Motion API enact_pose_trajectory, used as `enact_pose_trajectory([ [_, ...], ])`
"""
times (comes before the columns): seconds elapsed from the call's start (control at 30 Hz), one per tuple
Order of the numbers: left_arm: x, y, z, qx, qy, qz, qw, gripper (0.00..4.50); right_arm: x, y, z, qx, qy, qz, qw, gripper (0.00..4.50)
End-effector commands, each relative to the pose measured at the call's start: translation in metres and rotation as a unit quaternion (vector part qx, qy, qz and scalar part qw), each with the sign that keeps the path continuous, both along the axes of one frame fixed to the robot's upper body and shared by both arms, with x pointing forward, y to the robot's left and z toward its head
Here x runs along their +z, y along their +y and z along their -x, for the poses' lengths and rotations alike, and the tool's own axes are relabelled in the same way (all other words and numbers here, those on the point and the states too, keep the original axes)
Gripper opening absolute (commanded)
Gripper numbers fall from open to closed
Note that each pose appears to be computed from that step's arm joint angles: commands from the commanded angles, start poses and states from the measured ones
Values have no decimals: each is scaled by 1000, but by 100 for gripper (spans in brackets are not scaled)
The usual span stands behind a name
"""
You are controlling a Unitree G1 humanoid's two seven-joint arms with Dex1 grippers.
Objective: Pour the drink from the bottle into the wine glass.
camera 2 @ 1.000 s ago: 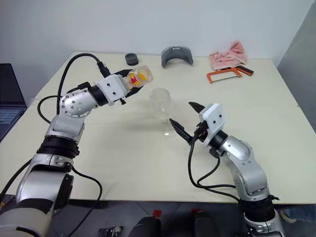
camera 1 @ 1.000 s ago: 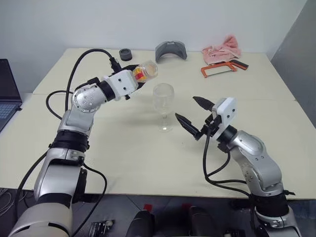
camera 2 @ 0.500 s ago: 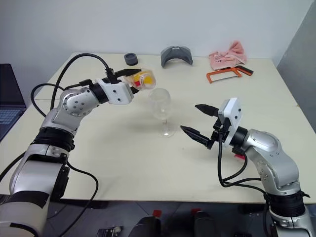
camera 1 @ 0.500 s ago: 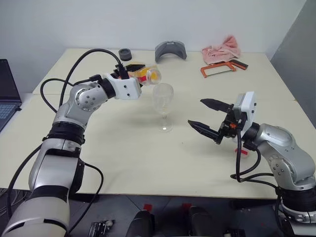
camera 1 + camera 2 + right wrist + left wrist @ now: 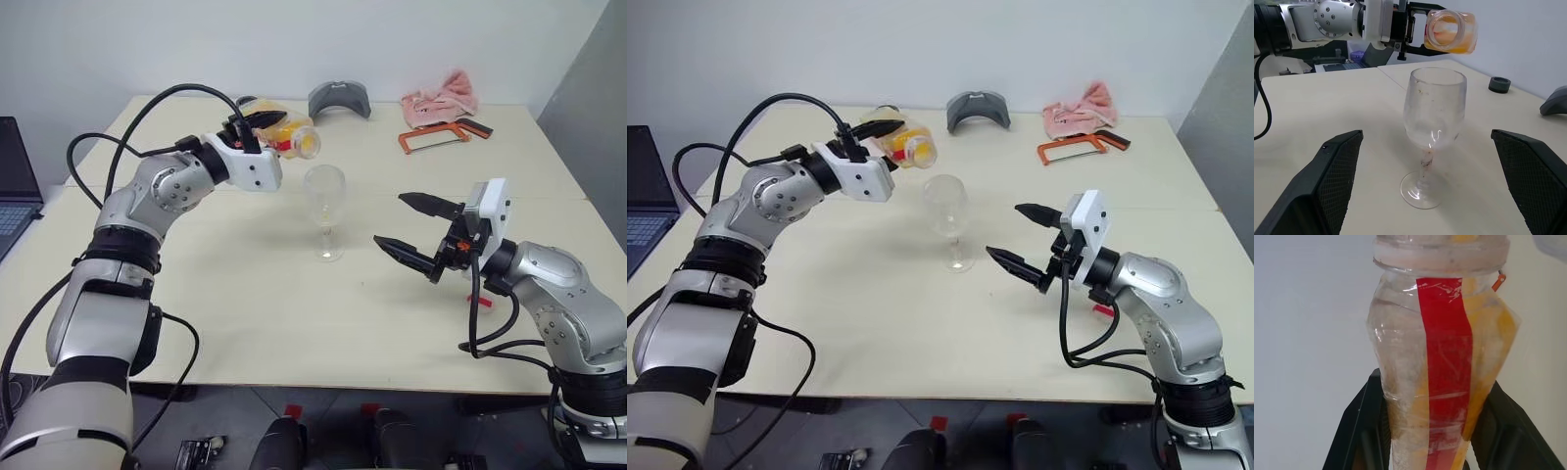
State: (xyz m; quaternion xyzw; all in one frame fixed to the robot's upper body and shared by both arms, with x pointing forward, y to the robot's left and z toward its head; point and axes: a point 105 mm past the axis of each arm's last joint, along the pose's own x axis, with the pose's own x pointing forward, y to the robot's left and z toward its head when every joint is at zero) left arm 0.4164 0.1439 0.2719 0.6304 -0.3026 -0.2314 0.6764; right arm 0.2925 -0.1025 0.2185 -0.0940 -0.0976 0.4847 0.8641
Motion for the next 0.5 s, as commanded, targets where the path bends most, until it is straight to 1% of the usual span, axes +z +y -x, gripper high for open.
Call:
enact_pose_trajectory([
  [0.03,25,-5,4,-11,-49,1,999,169,8,1,3,3,-22,-1,1000,450],
  [0.5,29,-9,0,-6,-79,-30,996,169,4,-2,3,-15,-27,-1,1000,450],
])
